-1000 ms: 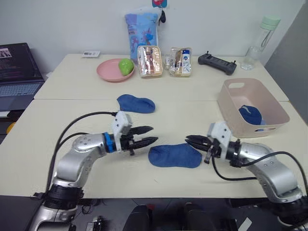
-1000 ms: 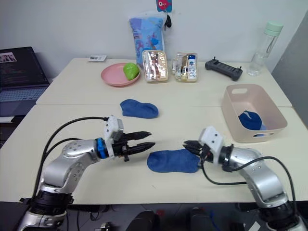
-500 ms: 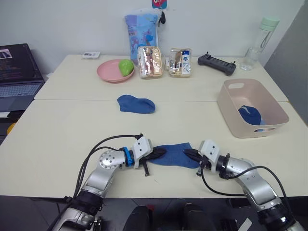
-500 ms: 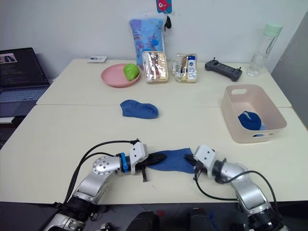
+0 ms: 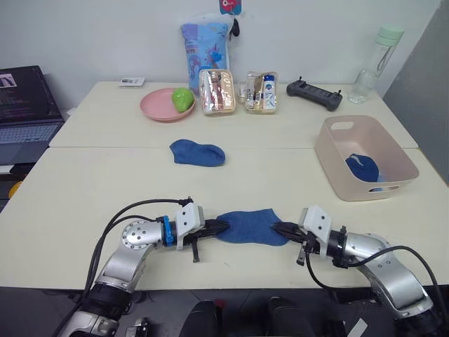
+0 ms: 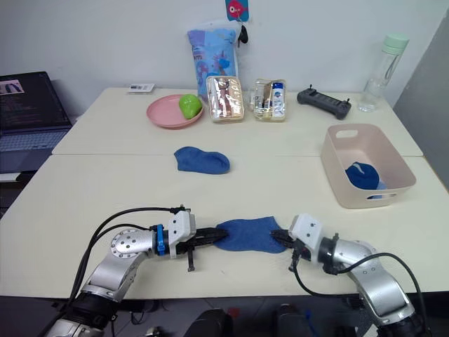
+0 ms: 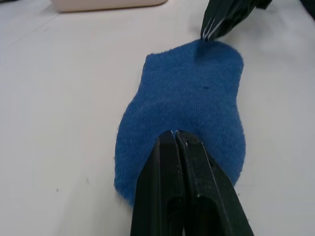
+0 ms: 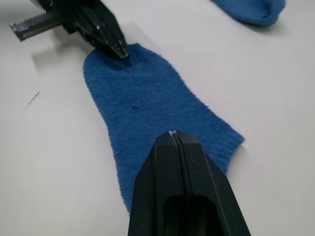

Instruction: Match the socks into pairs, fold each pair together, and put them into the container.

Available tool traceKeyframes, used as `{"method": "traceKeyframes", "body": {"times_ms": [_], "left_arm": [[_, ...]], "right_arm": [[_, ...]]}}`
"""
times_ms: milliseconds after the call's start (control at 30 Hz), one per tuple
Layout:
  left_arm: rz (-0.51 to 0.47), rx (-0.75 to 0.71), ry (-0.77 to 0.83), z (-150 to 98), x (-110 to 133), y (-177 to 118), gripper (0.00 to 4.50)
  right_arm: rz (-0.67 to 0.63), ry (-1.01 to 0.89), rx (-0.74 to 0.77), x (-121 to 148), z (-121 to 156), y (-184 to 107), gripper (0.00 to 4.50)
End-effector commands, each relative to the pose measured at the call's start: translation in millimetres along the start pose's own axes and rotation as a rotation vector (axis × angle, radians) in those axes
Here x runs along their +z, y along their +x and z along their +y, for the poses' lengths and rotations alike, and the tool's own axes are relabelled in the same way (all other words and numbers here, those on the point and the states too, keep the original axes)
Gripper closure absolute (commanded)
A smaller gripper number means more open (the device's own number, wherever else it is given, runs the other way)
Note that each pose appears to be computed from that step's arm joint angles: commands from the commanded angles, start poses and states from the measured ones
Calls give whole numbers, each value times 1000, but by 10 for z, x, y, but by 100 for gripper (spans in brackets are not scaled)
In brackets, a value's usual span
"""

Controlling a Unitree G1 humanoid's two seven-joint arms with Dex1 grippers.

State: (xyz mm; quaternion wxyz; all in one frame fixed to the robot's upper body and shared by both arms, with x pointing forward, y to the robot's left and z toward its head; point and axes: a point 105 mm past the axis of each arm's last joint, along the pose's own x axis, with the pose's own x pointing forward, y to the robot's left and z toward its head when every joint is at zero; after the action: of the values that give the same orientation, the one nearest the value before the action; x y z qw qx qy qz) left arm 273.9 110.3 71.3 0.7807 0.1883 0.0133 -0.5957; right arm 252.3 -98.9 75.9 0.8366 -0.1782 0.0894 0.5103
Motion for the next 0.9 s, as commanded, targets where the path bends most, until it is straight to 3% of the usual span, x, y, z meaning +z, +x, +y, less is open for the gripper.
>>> {"method": "traceKeyframes", "body": {"times_ms": [33, 233, 300, 433, 533, 633, 767, 900], "left_arm": [[42, -50, 36, -77, -38, 16, 446], [134, -10, 27, -1, -216, -83, 446], [127, 17, 24, 44, -214, -119, 446], [6, 33, -73, 23, 11, -143, 446], [-55, 221, -122, 359, 124, -271, 450], [-78, 384, -161, 620, 119, -458, 395], [-78, 611, -197, 878, -22, -733, 273], [-57, 697, -218, 856, -148, -810, 151]], "right_arm": [[62, -24, 12, -98, 14, 3, 450], [133, -13, -30, -281, -63, -193, 450], [131, -18, -53, -284, -104, -272, 450], [-22, 11, -128, 37, -223, -398, 450], [-83, 8, -252, 175, -439, -485, 389], [-92, -5, -315, 263, -551, -510, 291], [-71, -21, -381, 263, -651, -481, 148], [-61, -3, -407, 204, -668, -420, 14]]}}
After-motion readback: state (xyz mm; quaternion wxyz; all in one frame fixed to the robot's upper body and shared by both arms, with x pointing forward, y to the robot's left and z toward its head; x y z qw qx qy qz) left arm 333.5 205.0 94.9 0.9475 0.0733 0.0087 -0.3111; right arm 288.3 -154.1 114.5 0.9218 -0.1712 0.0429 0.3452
